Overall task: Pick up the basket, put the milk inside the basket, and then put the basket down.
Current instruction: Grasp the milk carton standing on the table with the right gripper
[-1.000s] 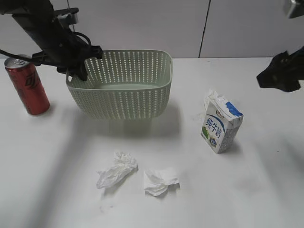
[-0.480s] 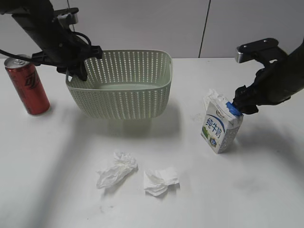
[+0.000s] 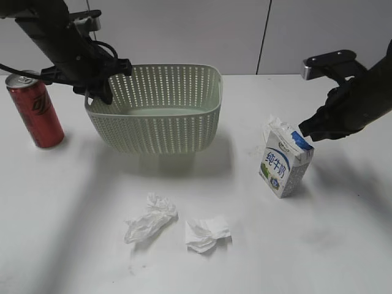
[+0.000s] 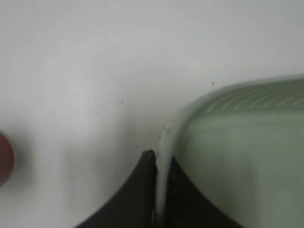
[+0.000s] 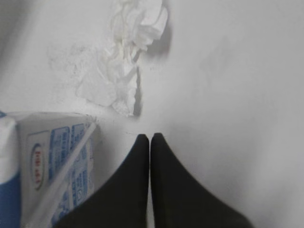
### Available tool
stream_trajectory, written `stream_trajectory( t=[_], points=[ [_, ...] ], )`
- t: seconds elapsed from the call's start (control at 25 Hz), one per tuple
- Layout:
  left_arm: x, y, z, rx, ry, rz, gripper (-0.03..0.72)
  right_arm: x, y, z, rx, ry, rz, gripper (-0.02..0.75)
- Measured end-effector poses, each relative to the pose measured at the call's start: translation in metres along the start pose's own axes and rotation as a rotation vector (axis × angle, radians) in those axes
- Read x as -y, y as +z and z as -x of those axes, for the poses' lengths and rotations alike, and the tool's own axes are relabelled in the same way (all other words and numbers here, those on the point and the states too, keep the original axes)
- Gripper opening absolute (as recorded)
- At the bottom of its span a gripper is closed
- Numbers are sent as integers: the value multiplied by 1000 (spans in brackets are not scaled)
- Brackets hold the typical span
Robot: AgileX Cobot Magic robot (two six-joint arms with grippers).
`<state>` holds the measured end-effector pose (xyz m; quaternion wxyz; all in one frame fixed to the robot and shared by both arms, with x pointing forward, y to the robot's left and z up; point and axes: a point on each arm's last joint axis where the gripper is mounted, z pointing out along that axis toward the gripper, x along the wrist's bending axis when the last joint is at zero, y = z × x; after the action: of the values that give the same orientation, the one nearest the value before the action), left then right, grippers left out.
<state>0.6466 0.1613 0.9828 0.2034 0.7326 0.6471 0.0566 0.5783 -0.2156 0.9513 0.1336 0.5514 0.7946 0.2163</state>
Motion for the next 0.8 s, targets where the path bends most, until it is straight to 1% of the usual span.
stream_trajectory(
  t=[0.16,0.2,0.24,0.32,0.4,0.44,0.52,0.56,0.8],
  points=[
    [0,0,0,0,0,0,0,-8,-31,-3,-1,-6,62,0],
    [0,0,0,0,0,0,0,-9,-37,-3,-2,-4,75,21],
    [0,0,0,0,0,0,0,-11,-44,-4,-3,-6,87,72],
    [0,0,0,0,0,0,0,-12,-54,-6,-6,-8,102,251],
    [0,0,0,0,0,0,0,-12,-63,-7,-7,-9,116,505],
    [0,0,0,0,0,-1,0,-12,-66,-7,-8,-11,119,568],
    [0,0,0,0,0,-4,0,-12,-71,-8,-11,-12,120,615],
    [1,0,0,-1,0,-6,0,-12,-72,-8,-12,-13,119,627],
    [1,0,0,-1,0,-13,0,-6,-87,-12,-35,-16,83,639]
  ],
)
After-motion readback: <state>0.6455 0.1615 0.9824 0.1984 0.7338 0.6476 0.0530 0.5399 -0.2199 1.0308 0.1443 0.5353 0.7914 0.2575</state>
